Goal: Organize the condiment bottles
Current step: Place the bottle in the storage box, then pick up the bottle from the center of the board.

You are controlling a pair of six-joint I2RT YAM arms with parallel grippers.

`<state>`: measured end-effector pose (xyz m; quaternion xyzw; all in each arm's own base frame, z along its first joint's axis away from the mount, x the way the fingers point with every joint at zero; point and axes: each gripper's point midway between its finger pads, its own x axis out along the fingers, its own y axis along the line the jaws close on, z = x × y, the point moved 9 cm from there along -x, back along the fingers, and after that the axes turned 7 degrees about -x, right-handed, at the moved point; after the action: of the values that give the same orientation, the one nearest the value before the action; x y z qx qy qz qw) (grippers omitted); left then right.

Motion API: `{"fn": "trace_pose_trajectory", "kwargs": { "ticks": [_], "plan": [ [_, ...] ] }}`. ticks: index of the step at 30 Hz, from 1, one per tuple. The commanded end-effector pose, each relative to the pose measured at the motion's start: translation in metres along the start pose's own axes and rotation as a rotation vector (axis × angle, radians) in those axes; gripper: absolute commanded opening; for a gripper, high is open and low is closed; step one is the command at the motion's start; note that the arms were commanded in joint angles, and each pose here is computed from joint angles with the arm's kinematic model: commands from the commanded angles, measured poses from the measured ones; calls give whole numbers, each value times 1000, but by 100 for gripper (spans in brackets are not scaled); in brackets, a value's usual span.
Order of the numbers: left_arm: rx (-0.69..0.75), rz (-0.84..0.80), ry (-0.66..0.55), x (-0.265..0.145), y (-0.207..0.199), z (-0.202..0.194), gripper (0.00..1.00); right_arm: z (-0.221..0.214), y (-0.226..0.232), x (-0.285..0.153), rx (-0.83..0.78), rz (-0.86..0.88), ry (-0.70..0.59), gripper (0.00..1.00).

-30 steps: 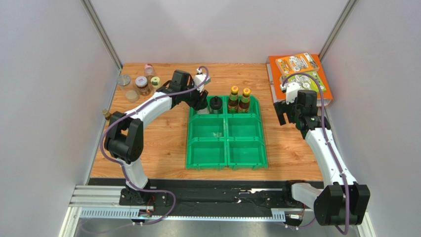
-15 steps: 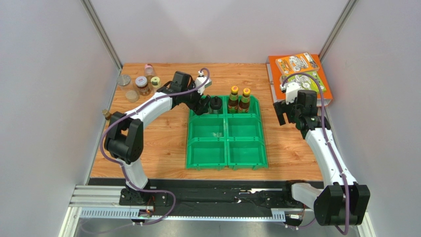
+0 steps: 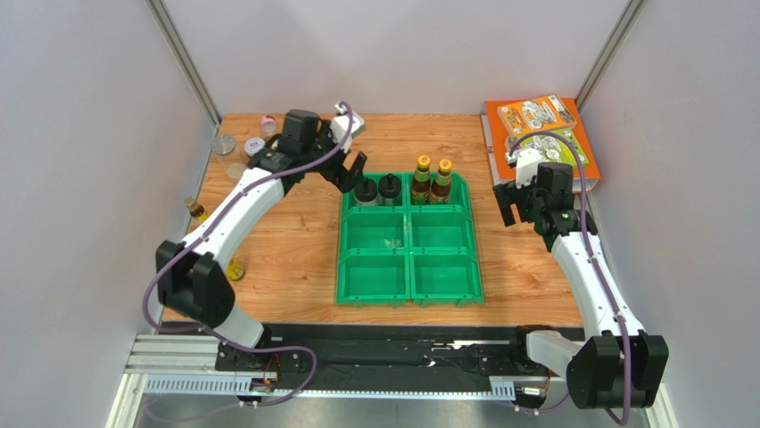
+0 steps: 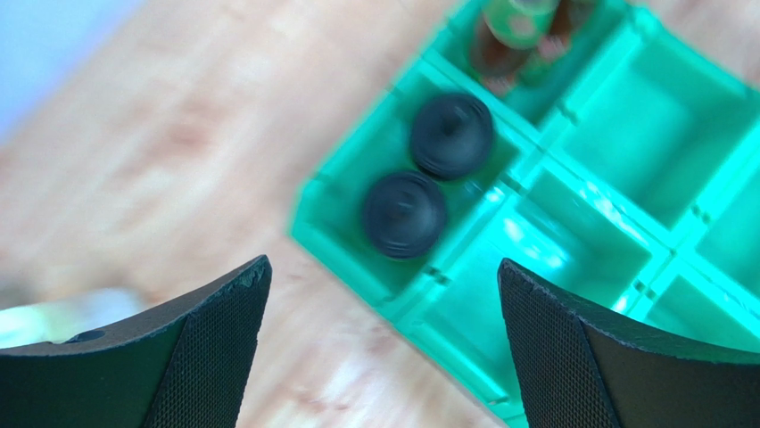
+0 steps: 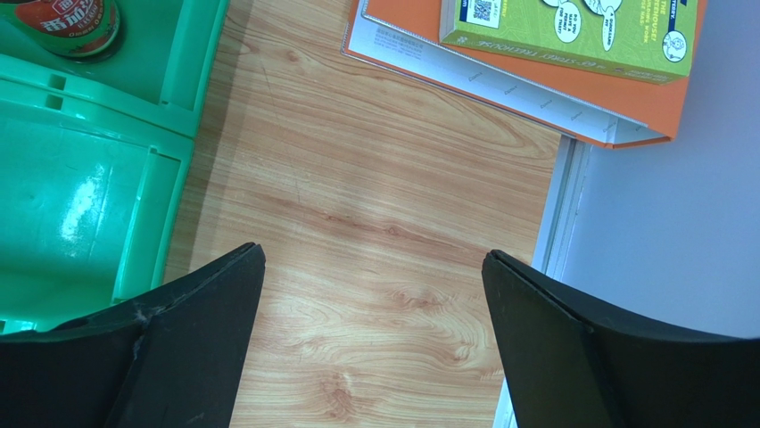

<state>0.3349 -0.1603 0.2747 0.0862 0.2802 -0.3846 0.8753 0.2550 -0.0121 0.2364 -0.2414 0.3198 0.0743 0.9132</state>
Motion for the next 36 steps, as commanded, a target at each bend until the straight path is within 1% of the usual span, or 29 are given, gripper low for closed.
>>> {"fn": "trace_pose_trajectory", "kwargs": {
  "ticks": [1, 3, 6, 7, 8, 9, 10, 11, 13, 15, 16, 17, 19, 23, 30, 36],
  "plan": [
    [34, 240, -154, -68, 32, 42, 99, 18, -6, -12, 15, -13, -78, 95],
    [15, 319, -172, -85, 55, 43, 99, 18, -6, -12, 13, -9, -80, 95],
    [-4, 381, -173, -92, 83, 42, 99, 19, -5, -12, 9, -6, -81, 95],
    [-30, 400, -153, -88, 101, 35, 100, 19, -4, -12, 4, -4, -79, 95],
    [-43, 401, -143, -85, 110, 31, 99, 19, -4, -12, 4, -4, -83, 95],
    [-62, 385, -124, -74, 123, 27, 99, 18, -3, -12, 2, -2, -78, 95],
    [-82, 397, -111, -72, 136, 21, 99, 18, -3, -12, -1, -1, -79, 95],
    [-104, 386, -85, -59, 149, 14, 99, 18, -3, -12, -1, -2, -77, 95],
    [-138, 387, -60, -50, 166, 5, 99, 18, -3, -12, -4, -5, -79, 95],
    [-149, 377, -45, -31, 179, -1, 99, 17, -3, -12, -5, -5, -79, 95],
    [-168, 397, -38, -32, 191, -8, 99, 17, -3, -12, -4, -3, -80, 95],
    [-180, 410, -16, -22, 201, -15, 99, 18, -3, -12, -5, -1, -82, 95],
    [-187, 422, -11, -17, 211, -15, 99, 18, -3, -12, -5, -1, -81, 95],
    [-208, 438, 24, 0, 225, -30, 100, 17, -3, -11, -6, 1, -75, 95],
    [-205, 457, 21, 8, 234, -36, 99, 16, -2, -8, -8, 9, -66, 95],
    [-213, 469, 56, 22, 245, -50, 99, 16, -1, -7, -8, 11, -61, 95]
  ]
}}
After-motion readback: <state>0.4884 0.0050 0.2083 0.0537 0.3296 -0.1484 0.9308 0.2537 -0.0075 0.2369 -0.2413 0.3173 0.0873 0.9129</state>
